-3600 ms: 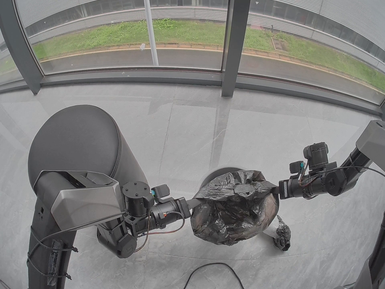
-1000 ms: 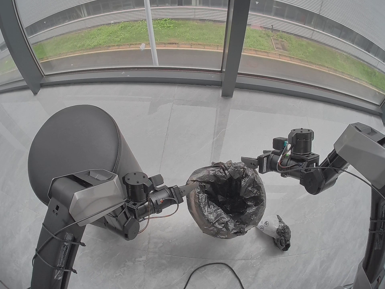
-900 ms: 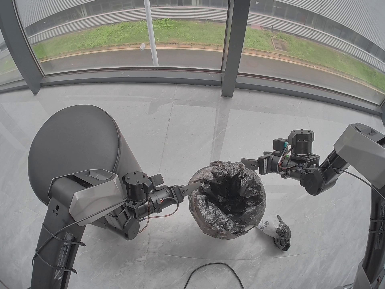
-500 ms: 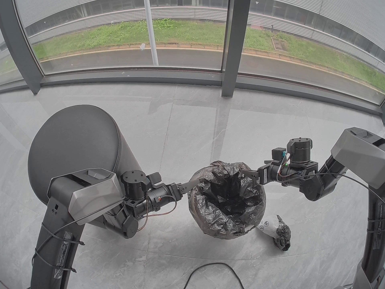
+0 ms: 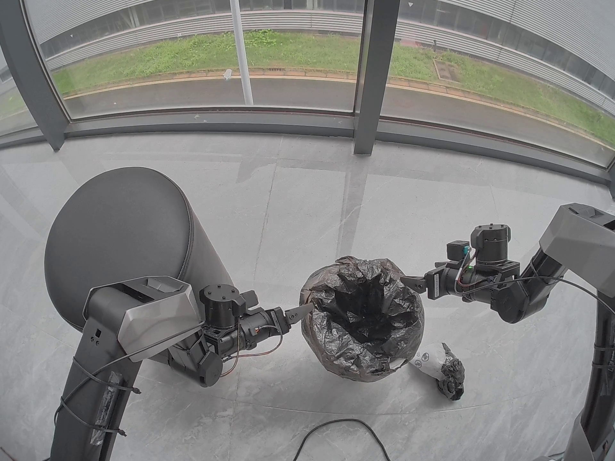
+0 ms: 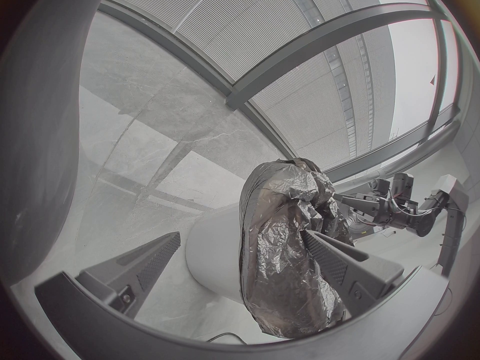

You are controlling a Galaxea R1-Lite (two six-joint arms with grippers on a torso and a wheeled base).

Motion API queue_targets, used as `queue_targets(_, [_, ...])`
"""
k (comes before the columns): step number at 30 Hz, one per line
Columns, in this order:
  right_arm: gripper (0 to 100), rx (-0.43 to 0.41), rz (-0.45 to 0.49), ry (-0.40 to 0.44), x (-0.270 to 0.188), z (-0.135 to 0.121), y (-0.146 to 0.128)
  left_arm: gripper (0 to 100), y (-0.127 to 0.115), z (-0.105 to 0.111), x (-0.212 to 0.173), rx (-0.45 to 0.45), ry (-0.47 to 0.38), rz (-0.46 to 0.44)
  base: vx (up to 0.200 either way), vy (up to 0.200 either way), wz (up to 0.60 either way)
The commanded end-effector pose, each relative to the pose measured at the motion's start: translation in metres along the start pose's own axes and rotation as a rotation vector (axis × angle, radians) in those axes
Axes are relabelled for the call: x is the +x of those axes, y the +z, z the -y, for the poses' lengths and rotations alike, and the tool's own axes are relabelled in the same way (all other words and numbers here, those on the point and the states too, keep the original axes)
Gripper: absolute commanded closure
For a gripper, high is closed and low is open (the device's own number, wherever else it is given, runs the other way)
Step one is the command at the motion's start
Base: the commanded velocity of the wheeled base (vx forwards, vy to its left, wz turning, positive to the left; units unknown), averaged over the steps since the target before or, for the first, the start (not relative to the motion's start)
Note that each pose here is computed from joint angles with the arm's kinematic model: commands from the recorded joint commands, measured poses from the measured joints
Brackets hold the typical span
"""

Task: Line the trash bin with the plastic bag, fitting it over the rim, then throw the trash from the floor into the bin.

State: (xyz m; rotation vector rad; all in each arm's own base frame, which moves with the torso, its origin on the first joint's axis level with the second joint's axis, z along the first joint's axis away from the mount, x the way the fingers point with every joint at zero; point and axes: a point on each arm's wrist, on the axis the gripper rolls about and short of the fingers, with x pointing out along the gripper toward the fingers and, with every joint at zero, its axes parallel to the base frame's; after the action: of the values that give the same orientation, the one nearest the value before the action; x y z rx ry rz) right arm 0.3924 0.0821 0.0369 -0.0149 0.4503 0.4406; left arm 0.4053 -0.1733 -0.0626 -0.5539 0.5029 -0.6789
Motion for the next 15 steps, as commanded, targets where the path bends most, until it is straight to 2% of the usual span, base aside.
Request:
queue_targets(1, [0,-0.001,0.011,0.001,-0.016,-0.004,0.005,0,-0.005,-0.009,0.002,-0.008,0.034,0.003,0.0,0.0,0.0])
queue_targets(6, [0,-0.003,0.03,0.002,-0.022,-0.005,0.001,0,0.0,-0.013,0.0,-0.006,0.044,0.023,0.0,0.0,0.0])
queue_targets(11, [0,-0.002,0.028,0.006,-0.025,-0.007,-0.006,0,0.021,0.002,0.001,0.03,-0.015,0.09,0.0,0.0,0.0])
queue_targets(15, [0,0.0,0.017,0.006,-0.024,-0.006,-0.01,0,0.023,0.008,0.002,0.038,-0.031,0.096,0.0,0.0,0.0])
